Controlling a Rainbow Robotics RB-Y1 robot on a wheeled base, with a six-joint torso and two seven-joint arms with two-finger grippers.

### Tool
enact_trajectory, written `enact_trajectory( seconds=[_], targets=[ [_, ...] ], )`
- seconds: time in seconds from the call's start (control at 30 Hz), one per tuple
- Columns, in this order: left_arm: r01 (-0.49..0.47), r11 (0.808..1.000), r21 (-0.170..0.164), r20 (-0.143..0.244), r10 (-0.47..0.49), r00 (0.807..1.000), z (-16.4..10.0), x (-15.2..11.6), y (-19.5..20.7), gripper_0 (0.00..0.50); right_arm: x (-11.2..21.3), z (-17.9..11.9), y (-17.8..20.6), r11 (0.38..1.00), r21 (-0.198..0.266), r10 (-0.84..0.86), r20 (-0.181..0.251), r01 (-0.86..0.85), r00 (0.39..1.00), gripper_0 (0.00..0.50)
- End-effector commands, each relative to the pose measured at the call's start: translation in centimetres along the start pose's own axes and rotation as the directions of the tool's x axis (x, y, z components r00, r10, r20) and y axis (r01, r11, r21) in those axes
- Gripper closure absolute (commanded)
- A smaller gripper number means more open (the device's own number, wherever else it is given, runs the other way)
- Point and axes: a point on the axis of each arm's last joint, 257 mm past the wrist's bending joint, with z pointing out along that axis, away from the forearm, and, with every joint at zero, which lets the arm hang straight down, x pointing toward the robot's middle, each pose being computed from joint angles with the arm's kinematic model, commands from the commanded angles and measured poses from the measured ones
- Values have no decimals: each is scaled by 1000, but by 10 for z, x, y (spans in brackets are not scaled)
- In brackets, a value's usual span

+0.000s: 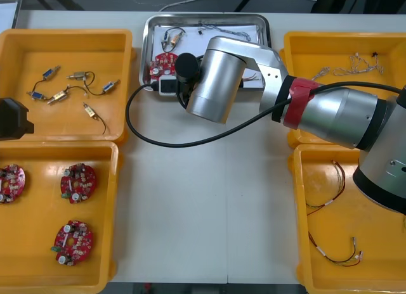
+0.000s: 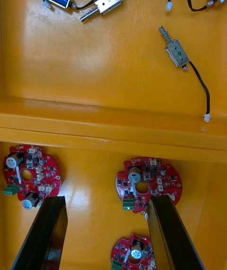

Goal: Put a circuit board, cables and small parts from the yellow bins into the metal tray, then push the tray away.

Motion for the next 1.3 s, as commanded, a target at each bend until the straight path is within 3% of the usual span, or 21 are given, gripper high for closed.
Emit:
enact_trajectory(
  seconds=[0.03,0.1,0.5,0.87,1.17,1.3],
  targets=[
    [-6,1000,12,47,6,999,-9,-9,-3,0,-36,-22,-35,998,54,-46,63,43,997,131],
    [-6,1000,12,47,6,999,-9,-9,-3,0,-34,-22,-33,998,48,-48,56,45,997,0],
    [-6,1000,12,47,6,999,-9,-9,-3,0,-32,-55,-28,998,0,-57,-9,57,998,0],
    [-6,1000,12,47,6,999,-9,-9,-3,0,-15,-80,4,971,-219,77,-66,-90,995,0],
    [-6,1000,12,47,6,999,-9,-9,-3,0,17,-109,11,922,-329,175,-112,-203,978,0],
    [-6,1000,12,47,6,999,-9,-9,-3,0,33,-124,9,908,-346,201,-134,-236,970,0]
  ],
)
